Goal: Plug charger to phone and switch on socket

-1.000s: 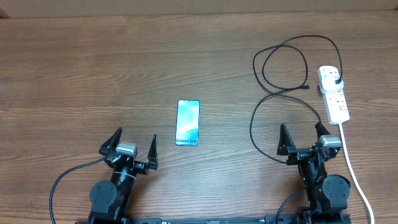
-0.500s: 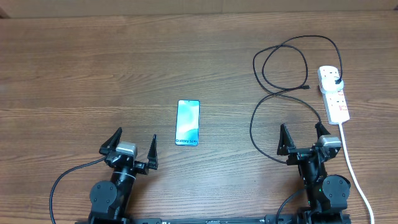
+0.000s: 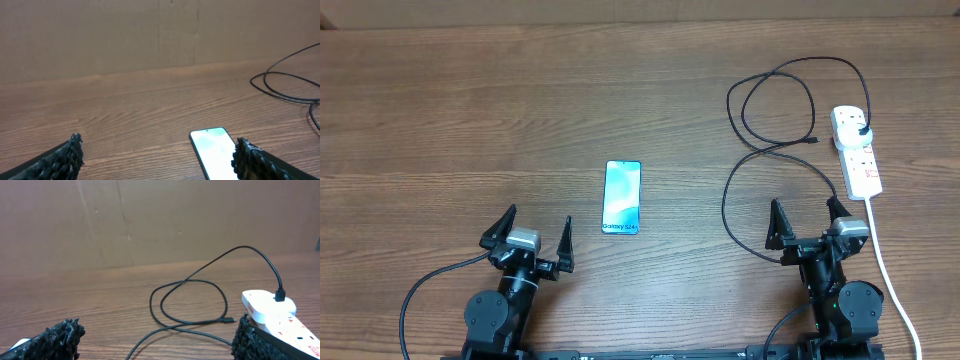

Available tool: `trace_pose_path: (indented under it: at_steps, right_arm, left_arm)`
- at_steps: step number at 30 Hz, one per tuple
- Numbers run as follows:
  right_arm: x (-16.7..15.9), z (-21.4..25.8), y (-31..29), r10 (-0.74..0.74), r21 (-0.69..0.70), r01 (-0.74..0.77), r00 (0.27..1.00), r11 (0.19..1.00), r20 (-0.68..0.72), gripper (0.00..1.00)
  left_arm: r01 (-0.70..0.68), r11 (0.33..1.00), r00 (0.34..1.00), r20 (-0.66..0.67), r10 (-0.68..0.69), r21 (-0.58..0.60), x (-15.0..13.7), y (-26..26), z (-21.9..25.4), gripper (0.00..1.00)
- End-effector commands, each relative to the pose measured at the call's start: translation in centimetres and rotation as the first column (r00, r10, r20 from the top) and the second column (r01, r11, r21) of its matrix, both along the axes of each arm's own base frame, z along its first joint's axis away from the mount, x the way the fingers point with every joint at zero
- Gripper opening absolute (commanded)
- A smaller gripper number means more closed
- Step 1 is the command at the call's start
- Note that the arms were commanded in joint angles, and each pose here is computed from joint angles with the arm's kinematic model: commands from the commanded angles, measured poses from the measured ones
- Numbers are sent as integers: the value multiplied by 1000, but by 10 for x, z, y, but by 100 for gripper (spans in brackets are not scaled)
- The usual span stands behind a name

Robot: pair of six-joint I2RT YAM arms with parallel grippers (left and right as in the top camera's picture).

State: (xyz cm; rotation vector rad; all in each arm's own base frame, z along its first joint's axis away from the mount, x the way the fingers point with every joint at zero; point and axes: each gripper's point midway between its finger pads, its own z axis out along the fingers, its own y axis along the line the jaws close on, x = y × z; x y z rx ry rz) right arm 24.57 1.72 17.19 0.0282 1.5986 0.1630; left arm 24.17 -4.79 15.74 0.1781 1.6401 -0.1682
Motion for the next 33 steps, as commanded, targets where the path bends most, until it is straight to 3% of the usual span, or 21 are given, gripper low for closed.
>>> trace_pose_path:
  at_steps: [1,22,28,33]
  right_arm:
    - [0,-2,1,4,-3,-4,1000,1000,5,100]
    - [0,-2,1,4,-3,-4,1000,1000,5,100]
    - [0,-2,1,4,-3,-4,1000,1000,5,100]
    - [0,-2,1,4,-3,-4,1000,1000,5,100]
  left_arm:
    - [-3,1000,1000,8,3,18,0,1,-1,100]
    - [-6,1000,1000,8,5,18,0,1,-1,99]
    - [-64,998,987,149,61,16,2,11,34,100]
    - [4,999,941,339,12,-45,-8,2,83,99]
